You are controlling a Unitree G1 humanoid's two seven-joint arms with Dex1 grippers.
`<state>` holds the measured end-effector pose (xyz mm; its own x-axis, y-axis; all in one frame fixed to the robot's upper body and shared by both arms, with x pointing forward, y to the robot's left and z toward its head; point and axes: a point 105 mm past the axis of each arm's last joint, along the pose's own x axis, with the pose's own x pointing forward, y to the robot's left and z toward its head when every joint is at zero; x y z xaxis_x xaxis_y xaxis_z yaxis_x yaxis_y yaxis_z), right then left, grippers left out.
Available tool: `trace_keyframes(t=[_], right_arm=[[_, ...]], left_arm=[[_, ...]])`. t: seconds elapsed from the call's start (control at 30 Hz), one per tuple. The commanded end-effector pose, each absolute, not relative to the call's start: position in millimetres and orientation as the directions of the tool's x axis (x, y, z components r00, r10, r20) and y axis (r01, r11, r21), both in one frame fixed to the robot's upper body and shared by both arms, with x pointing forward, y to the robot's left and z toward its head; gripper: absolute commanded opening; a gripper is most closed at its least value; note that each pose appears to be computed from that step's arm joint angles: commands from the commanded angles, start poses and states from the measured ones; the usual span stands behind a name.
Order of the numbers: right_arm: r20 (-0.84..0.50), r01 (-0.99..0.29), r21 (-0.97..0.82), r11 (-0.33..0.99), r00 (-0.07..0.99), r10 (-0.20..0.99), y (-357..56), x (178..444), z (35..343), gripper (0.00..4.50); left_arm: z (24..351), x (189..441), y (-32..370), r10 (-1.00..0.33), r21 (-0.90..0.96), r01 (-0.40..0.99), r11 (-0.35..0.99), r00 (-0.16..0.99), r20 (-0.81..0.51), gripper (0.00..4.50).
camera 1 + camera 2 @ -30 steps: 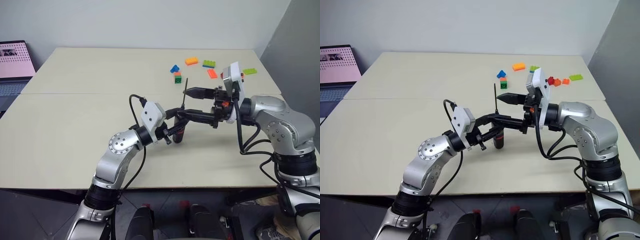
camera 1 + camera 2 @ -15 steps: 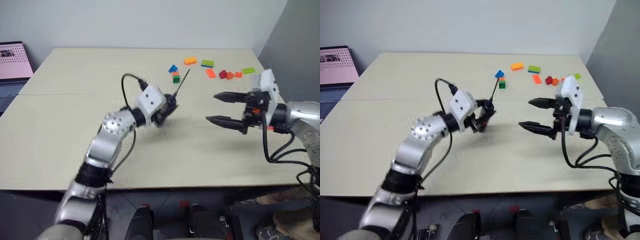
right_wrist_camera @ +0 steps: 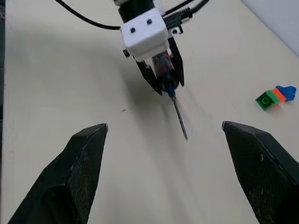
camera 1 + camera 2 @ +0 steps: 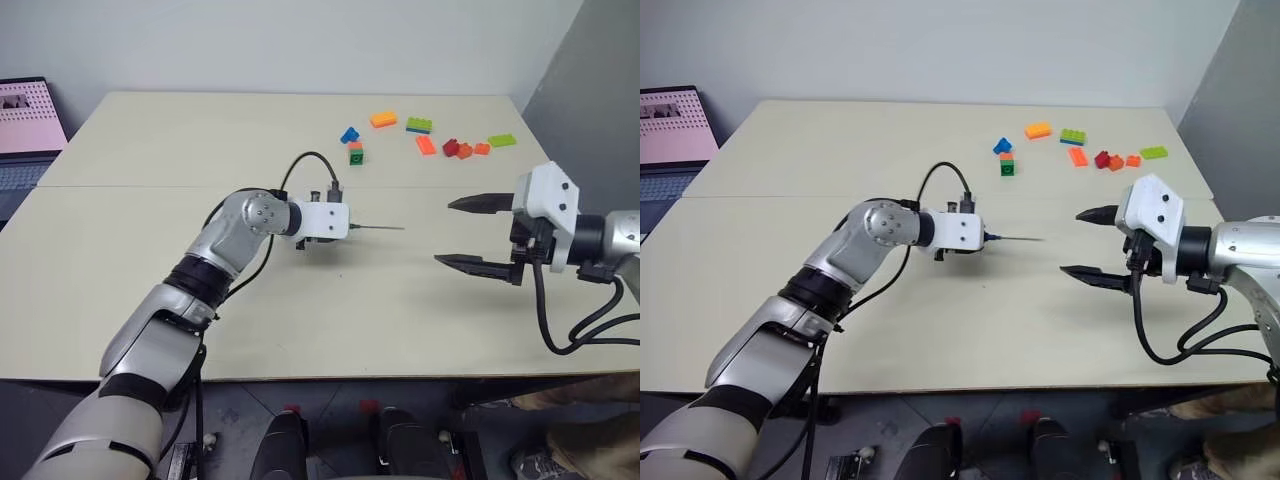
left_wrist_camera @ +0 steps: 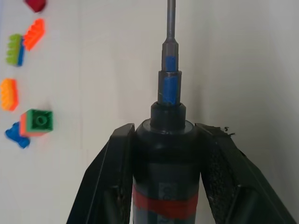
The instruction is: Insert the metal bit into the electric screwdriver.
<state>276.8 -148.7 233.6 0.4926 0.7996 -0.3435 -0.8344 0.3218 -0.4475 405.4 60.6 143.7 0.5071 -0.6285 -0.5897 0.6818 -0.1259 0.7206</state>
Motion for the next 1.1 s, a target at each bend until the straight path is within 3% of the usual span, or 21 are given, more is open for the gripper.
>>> trace_keyframes(t=[0.03,0.2,0.37,0.5,0.67,0.9,1.1], right_arm=[[-0.332,-0.822,-0.481,0.305,0.493,0.804,-142.7,273.7,236.5,4.13],[-0.332,-0.822,-0.477,0.31,0.496,0.802,-142.7,274.2,235.5,4.13],[-0.333,-0.823,-0.476,0.311,0.496,0.802,-144.1,276.0,236.8,4.13],[-0.344,-0.825,-0.476,0.303,0.492,0.8,-145.0,277.7,235.6,4.13],[-0.373,-0.83,-0.474,0.293,0.491,0.787,-150.3,279.7,229.7,4.13],[-0.407,-0.855,-0.443,0.271,0.461,0.789,-155.7,278.8,221.4,4.13],[-0.446,-0.873,-0.423,0.242,0.434,0.783,-161.3,282.3,212.4,4.13]], left_arm=[[136.0,406.3,52.8,-0.635,0.692,0.706,-0.15,0.467,-0.615,2.33],[136.2,406.8,51.3,-0.644,0.673,0.723,-0.155,0.443,-0.624,3.43],[158.8,409.0,56.6,-0.677,0.675,0.731,-0.097,0.449,-0.584,4.42],[187.2,412.3,70.8,-0.701,0.691,0.723,-0.014,0.485,-0.522,4.46],[224.1,396.3,124.5,-0.725,0.578,0.797,0.173,0.5,-0.473,4.46],[225.1,339.6,188.8,-0.702,0.472,0.841,0.265,0.504,-0.503,4.46],[213.9,314.1,220.6,-0.653,0.402,0.819,0.41,0.571,-0.497,4.46]])
